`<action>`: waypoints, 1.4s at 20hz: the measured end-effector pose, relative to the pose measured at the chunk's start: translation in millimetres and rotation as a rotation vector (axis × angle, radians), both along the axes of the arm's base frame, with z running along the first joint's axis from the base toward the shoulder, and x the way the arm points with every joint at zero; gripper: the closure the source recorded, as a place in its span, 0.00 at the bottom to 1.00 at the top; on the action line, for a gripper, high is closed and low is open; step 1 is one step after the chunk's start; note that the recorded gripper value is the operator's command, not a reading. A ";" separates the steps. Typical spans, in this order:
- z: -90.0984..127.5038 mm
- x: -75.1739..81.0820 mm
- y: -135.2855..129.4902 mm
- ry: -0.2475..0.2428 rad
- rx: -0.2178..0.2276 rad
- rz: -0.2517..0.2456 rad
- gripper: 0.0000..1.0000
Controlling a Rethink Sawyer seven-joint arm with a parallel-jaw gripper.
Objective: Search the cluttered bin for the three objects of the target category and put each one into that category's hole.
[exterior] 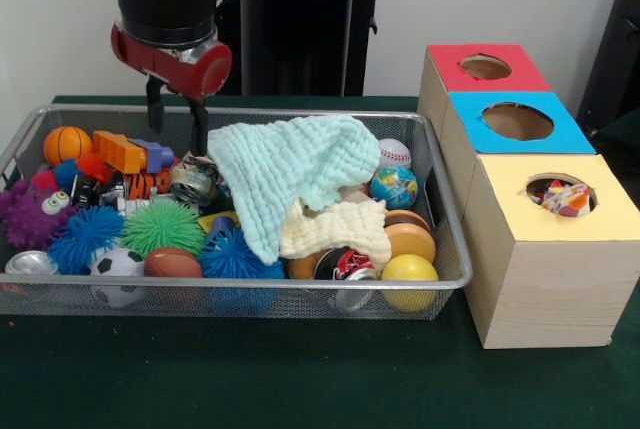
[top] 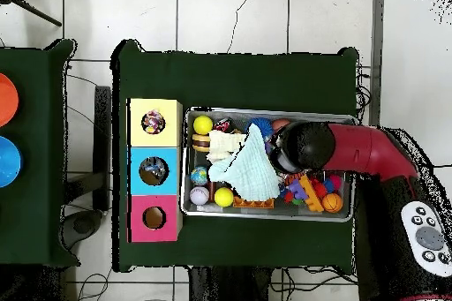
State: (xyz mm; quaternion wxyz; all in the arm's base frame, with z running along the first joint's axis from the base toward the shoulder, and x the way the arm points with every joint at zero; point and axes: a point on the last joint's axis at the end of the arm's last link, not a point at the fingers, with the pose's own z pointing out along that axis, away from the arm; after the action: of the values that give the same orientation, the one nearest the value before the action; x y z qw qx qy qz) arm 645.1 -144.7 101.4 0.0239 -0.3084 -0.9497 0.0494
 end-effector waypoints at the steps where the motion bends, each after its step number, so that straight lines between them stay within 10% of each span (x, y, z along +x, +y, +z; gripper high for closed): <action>1: -3.6 -0.7 0.5 0.005 0.004 0.000 0.00; 28: -42.5 -9.6 7.0 0.056 0.042 -0.005 0.00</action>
State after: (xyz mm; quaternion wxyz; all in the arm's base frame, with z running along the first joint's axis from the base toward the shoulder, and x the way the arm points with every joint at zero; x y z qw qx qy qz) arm 635.5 -137.6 58.8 0.0571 -0.3087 -0.9487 0.0378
